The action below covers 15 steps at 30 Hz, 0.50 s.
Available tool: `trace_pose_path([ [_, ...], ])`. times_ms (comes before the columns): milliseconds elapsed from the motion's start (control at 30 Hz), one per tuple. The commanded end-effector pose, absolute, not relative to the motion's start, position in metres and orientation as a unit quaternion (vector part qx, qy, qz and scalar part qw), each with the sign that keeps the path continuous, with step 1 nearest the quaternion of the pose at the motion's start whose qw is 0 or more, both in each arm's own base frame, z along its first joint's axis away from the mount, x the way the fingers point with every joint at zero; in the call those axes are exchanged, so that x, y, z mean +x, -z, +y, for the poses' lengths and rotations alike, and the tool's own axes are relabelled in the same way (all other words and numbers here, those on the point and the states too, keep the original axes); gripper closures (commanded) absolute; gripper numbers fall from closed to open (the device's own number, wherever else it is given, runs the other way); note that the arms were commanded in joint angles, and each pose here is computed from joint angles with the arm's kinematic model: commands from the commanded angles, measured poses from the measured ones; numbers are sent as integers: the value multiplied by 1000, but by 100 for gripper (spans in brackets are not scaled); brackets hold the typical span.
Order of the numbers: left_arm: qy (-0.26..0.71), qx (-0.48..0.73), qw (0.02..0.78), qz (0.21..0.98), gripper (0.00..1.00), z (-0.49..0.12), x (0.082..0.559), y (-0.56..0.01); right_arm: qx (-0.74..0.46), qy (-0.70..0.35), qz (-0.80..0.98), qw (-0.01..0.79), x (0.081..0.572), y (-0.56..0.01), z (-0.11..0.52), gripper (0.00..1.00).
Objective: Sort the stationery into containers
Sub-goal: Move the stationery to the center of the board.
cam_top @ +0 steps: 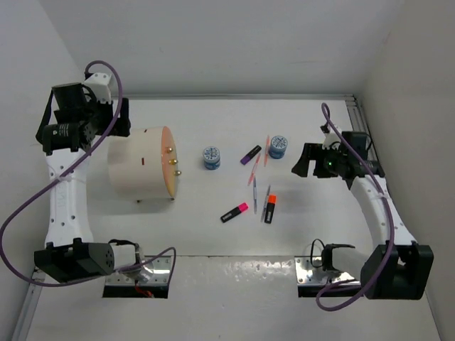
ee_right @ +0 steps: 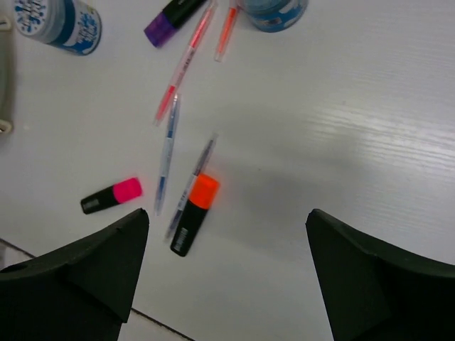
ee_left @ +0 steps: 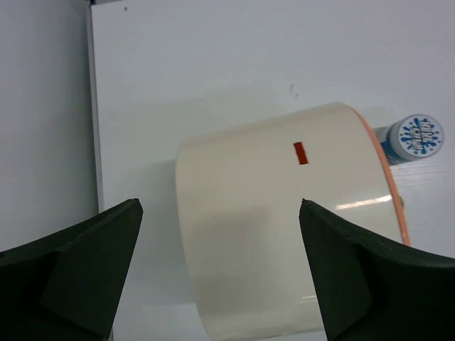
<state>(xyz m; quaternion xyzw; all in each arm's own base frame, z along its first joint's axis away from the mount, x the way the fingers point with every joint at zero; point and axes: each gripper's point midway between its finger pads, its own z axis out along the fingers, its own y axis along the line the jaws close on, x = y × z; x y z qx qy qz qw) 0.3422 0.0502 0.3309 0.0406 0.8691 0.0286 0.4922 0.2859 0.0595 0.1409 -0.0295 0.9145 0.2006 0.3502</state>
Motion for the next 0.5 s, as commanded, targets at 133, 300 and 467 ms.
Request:
trace_pose_path([
  [133, 26, 139, 519, 843, 10, -3, 327, -357, -13, -367, 869, 332, 330, -188, 152, 27],
  [300, 57, 153, 478, 863, 34, -18, 319, -327, -36, -460, 843, 278, 341, -200, 230, 50],
  [467, 76, 158, 475, 862, 39, -31, 315, -311, -52, -495, 843, 207, 350, -173, 302, 67],
])
